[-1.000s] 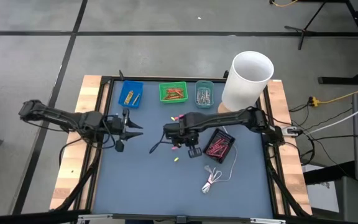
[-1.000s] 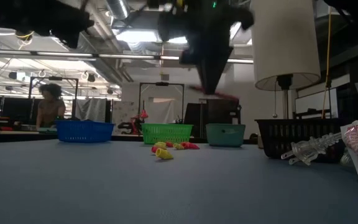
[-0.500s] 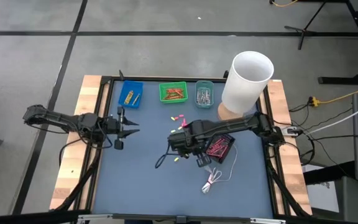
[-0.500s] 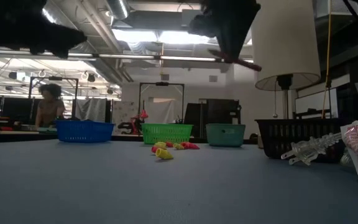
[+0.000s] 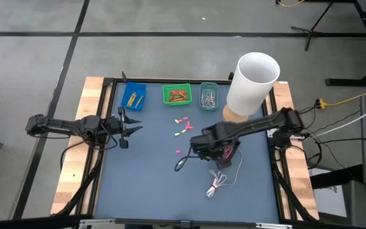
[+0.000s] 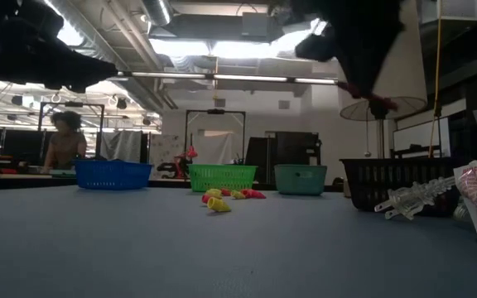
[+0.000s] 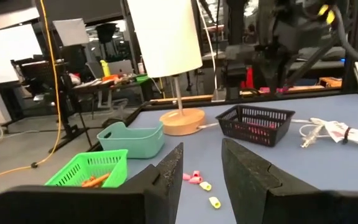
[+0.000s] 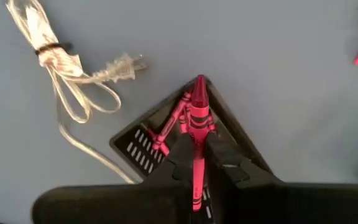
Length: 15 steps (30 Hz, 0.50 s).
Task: Sort crayons
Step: Put the red crayon into the black bin
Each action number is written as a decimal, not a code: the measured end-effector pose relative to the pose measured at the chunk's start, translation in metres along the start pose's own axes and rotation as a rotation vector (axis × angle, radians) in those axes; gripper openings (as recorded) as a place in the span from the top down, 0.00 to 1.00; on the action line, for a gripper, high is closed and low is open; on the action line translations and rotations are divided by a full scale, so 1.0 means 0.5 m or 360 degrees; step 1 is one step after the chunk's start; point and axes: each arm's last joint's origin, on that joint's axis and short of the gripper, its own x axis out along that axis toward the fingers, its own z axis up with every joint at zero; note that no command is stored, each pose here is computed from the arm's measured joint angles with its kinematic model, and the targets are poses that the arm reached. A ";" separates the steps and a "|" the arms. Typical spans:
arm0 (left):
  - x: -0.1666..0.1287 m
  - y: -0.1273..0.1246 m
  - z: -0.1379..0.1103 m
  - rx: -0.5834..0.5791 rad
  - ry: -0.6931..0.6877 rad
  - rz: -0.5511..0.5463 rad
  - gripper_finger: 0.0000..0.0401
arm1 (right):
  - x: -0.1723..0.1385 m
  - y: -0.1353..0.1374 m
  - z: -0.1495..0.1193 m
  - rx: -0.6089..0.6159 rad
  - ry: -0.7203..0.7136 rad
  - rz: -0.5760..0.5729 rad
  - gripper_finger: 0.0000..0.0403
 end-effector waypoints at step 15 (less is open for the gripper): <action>0.000 0.003 -0.001 -0.0033 0.0010 0.0021 0.76 | 0.145 0.004 -0.107 0.0099 0.0297 -0.0097 0.96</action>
